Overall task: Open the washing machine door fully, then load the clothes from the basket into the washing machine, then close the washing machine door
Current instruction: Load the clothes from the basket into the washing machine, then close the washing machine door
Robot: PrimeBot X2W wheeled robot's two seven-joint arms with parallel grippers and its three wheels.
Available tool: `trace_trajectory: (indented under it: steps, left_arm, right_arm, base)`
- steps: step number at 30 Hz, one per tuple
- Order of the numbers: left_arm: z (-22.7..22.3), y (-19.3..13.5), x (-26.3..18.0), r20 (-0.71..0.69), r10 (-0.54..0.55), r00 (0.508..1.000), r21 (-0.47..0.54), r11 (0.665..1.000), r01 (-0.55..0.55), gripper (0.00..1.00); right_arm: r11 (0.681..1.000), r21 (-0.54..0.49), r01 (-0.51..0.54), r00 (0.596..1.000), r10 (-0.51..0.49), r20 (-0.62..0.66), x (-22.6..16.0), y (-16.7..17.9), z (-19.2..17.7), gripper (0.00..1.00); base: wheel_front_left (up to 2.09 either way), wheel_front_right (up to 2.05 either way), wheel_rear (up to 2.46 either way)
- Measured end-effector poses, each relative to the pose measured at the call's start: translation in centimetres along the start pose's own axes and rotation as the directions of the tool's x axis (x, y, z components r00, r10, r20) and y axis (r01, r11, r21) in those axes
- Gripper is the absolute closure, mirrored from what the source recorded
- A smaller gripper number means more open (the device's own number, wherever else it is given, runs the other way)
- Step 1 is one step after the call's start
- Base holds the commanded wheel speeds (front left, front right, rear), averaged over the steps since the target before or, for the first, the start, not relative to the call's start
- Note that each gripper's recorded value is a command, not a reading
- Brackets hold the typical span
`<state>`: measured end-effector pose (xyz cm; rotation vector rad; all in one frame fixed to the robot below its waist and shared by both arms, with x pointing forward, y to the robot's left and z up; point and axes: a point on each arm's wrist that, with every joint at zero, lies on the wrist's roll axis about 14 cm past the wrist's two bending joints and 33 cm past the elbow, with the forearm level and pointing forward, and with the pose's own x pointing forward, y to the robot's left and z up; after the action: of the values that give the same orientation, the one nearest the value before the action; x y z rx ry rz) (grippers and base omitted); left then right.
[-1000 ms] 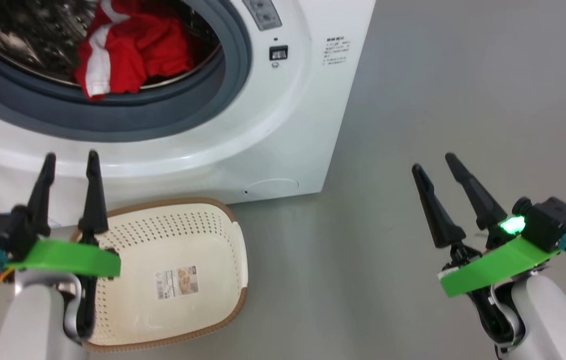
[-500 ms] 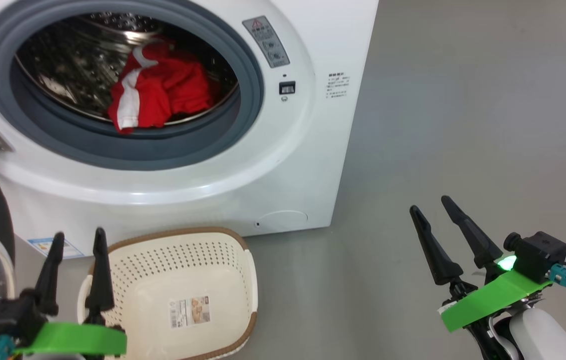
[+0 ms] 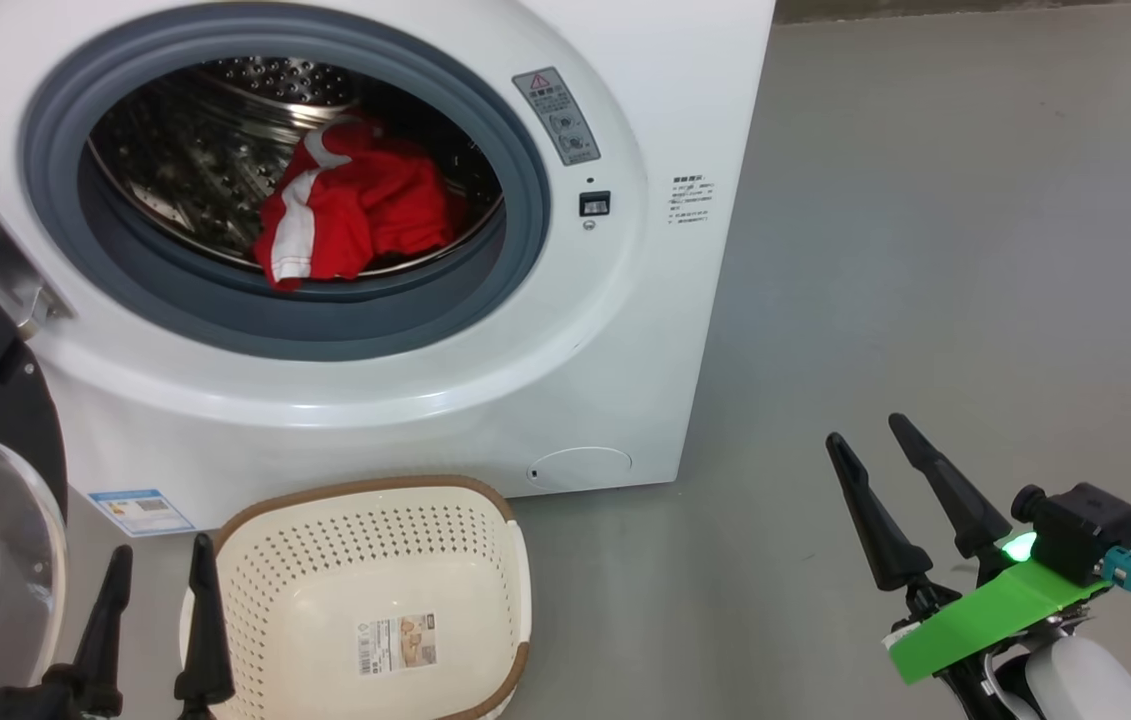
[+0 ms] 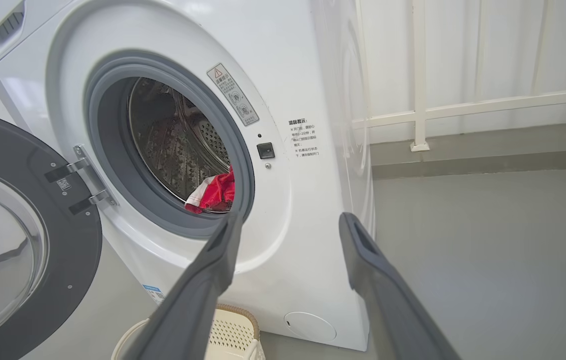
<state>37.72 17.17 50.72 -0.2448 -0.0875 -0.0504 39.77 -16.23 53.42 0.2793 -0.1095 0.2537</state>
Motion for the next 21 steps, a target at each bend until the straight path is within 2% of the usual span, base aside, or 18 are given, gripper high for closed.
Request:
trace_trajectory:
  steps: [21]
  left_arm:
    - [-0.3, 1.1, 0.0, -0.007, 0.03, 1.0, 0.01, 1.0, -0.03, 0.0]
  right_arm:
    - [1.0, 0.006, -0.001, 1.0, 0.001, -0.023, 0.2, -0.1, -0.8, 0.0]
  base:
    - [0.0, 0.0, 0.0]
